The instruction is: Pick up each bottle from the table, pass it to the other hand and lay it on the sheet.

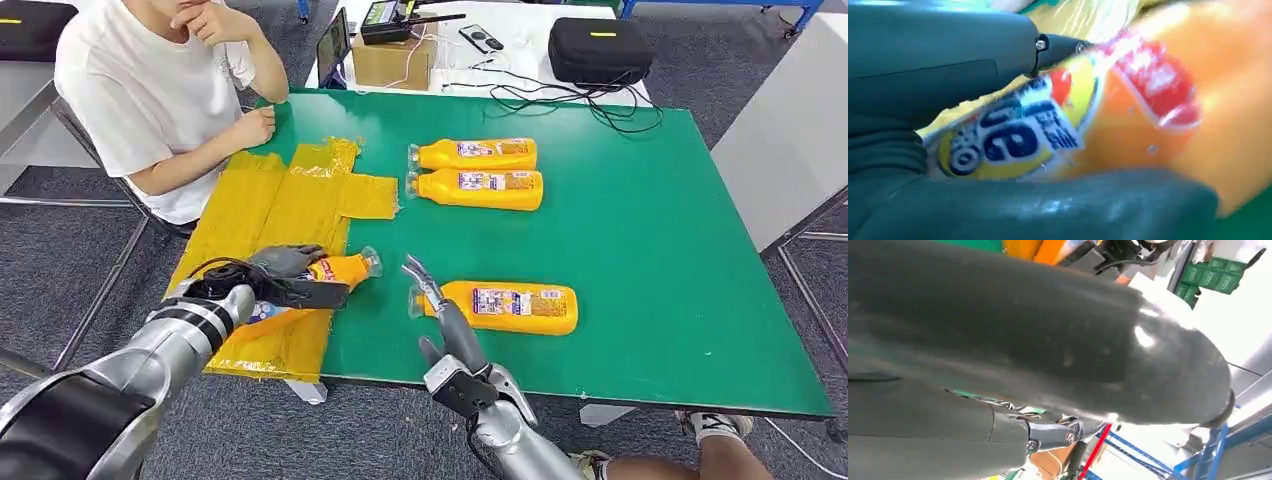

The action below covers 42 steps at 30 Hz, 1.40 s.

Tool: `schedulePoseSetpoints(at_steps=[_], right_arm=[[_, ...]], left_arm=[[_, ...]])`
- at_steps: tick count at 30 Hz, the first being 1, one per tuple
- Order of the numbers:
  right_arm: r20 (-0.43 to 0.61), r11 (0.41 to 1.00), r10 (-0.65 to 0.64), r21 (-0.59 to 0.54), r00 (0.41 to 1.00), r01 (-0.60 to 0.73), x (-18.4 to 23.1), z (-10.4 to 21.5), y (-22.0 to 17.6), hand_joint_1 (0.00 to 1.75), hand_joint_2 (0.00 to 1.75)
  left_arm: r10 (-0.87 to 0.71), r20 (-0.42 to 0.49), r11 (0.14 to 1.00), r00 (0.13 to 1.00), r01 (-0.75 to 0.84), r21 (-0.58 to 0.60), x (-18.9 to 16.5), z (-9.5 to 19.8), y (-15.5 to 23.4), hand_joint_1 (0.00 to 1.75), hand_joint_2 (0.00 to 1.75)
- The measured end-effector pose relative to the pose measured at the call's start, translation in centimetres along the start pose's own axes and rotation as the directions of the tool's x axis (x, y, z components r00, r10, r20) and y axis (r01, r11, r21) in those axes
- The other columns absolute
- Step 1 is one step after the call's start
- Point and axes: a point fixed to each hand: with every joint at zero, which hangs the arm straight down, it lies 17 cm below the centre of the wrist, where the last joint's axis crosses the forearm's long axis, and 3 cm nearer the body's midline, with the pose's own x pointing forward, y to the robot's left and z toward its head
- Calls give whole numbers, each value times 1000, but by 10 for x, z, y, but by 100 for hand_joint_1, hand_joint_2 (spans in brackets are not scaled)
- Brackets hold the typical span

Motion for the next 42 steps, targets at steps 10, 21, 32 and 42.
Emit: schedulePoseSetpoints(at_steps=[10, 21, 32, 42], right_arm=[[1, 1000, -3, -3, 1000, 3, 1, 2, -1, 0, 0], [3, 1000, -3, -8, 1000, 3, 2, 2, -2, 0, 0], [4, 1000, 17, -17, 1000, -17, 1, 2, -4, 0, 0], [14, 997, 67, -34, 998, -66, 3, 8, -8, 0, 0]], left_arm=[[59, 45, 997, 997, -61, 50, 8, 0, 7, 0, 0], [27, 26, 998, 999, -29, 48, 3, 0, 5, 0, 0], [118, 70, 989, 991, -123, 80, 22, -3, 16, 0, 0], [470, 412, 716, 781, -610, 341, 91, 13, 121, 0, 0]])
